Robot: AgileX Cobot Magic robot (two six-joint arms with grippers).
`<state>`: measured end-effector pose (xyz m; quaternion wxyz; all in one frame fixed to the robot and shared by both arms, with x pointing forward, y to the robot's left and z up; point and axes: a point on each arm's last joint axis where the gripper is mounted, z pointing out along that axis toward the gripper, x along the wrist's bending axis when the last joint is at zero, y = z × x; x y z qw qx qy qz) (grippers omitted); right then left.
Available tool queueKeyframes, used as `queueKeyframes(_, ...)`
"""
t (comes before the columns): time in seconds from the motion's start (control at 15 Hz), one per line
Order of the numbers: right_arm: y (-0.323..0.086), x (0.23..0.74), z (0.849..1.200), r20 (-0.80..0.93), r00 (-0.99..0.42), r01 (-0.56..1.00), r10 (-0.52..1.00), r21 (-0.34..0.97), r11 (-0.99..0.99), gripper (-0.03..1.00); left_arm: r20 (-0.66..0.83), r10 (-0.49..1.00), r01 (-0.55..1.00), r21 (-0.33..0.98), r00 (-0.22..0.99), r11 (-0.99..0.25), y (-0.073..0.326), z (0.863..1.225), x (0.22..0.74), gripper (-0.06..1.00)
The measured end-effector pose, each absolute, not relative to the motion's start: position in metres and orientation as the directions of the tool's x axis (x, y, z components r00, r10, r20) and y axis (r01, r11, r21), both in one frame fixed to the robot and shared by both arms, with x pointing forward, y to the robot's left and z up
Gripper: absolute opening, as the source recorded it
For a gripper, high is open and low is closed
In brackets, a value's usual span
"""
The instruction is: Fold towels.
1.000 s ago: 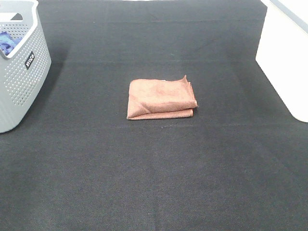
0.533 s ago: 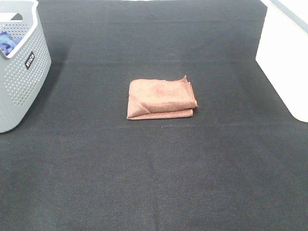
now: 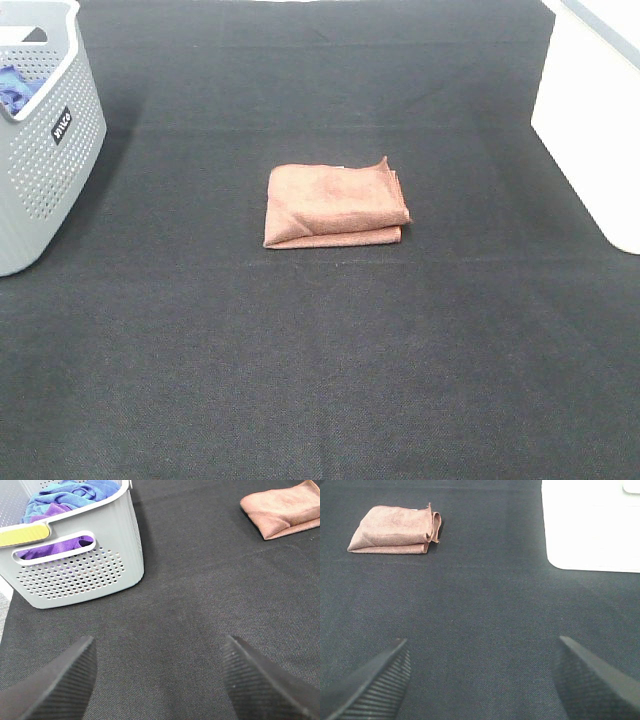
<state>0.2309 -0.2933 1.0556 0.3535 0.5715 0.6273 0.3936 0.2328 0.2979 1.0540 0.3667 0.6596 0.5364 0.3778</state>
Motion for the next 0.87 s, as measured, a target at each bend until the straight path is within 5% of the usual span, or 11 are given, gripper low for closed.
queueKeyframes(0.87, -0.2933, 0.2309, 1.0556, 0.006, -0.097, 0.439, 0.995, 0.898, 0.037, 0.74, 0.105, 0.985, 0.431, 0.889, 0.139, -0.156, 0.2979, 1.0540, 0.2328, 0.68)
